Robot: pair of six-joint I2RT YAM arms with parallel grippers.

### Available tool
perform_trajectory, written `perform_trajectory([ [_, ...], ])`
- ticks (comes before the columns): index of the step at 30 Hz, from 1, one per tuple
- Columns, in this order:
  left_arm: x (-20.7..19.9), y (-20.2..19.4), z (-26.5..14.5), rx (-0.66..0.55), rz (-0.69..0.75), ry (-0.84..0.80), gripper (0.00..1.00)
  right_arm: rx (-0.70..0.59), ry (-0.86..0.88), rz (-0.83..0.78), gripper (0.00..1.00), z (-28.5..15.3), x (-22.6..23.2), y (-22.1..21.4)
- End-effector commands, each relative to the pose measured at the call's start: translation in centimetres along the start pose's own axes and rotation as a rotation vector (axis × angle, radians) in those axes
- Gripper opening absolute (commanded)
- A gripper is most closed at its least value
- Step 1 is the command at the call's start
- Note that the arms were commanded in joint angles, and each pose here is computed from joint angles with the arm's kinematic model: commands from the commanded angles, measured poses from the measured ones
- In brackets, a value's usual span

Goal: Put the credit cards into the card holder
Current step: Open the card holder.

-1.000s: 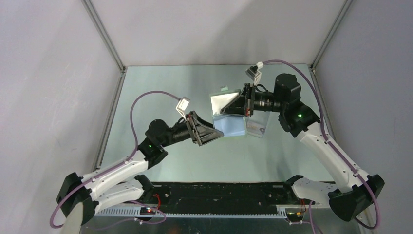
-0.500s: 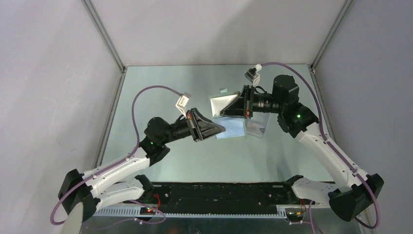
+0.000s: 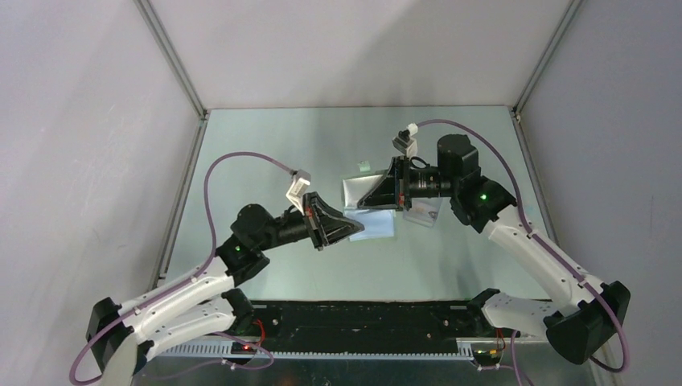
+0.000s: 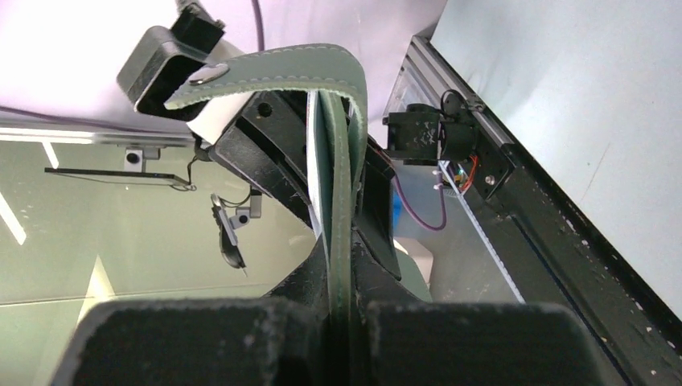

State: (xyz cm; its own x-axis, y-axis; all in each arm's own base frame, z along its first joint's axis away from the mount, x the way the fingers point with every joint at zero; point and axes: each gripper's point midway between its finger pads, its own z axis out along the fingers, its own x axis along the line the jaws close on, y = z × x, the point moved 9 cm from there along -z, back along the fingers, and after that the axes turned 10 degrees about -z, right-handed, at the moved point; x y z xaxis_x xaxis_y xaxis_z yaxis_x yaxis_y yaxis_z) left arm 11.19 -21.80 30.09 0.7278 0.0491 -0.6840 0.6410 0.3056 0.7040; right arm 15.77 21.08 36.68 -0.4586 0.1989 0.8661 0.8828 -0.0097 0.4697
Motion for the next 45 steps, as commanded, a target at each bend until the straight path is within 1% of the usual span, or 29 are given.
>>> perform_trajectory([
  [1,1.9,-0.1,-0.9,0.048,0.107,0.148,0.0,0.068,0.088,-0.025,0.02,-2.6,2.4,-2.0],
  [2,1.9,-0.1,-0.8,0.055,0.109,0.147,0.0,0.072,0.086,-0.025,0.05,-2.8,2.4,-2.2],
  [4,1.9,-0.2,-0.8,0.08,0.108,0.146,0.0,0.091,0.078,-0.023,0.17,-2.8,2.2,-2.6],
  [6,1.9,-0.3,-0.8,0.092,0.108,0.14,0.0,0.107,0.081,-0.025,0.22,-2.9,2.1,-2.8],
  [8,1.7,-0.3,-0.8,0.099,0.108,0.13,0.0,0.127,0.088,-0.018,0.23,-2.9,2.0,-2.9],
  [15,0.9,0.1,-0.8,0.099,0.104,0.1,0.0,0.165,0.086,-0.015,0.2,-2.5,1.4,-3.2],
  [17,0.7,0.2,-0.8,0.1,0.105,0.093,0.0,0.182,0.076,-0.012,0.12,-2.3,1.0,-3.3],
  [18,0.7,0.2,-0.8,0.099,0.106,0.09,0.0,0.188,0.071,-0.009,0.03,-2.3,0.9,-3.4],
  [19,0.6,0.3,-0.8,0.097,0.108,0.091,0.0,0.191,0.07,-0.007,0.0,-2.2,0.8,-3.4],
  [22,0.7,0.3,-1.0,0.087,0.118,0.101,0.0,0.202,0.094,-0.014,0.0,-2.3,1.1,-3.5],
  [26,1.2,0.4,-1.2,0.063,0.137,0.152,0.0,0.228,0.129,-0.028,0.0,-2.3,1.6,-3.8],
  [34,2.0,1.2,-1.7,-0.005,0.18,0.287,0.0,0.345,0.143,-0.012,0.0,-1.1,1.3,-5.6],
  [38,1.9,1.6,-2.3,-0.022,0.21,0.331,0.0,0.34,0.133,-0.005,0.0,-0.7,0.7,-5.7],
  [43,1.6,1.4,-3.0,-0.018,0.215,0.333,0.0,0.298,0.057,0.027,0.0,-0.7,-0.9,-4.9],
  [45,1.5,1.1,-3.3,-0.011,0.206,0.323,0.0,0.278,0.032,0.041,0.03,-0.7,-1.6,-4.4],
])
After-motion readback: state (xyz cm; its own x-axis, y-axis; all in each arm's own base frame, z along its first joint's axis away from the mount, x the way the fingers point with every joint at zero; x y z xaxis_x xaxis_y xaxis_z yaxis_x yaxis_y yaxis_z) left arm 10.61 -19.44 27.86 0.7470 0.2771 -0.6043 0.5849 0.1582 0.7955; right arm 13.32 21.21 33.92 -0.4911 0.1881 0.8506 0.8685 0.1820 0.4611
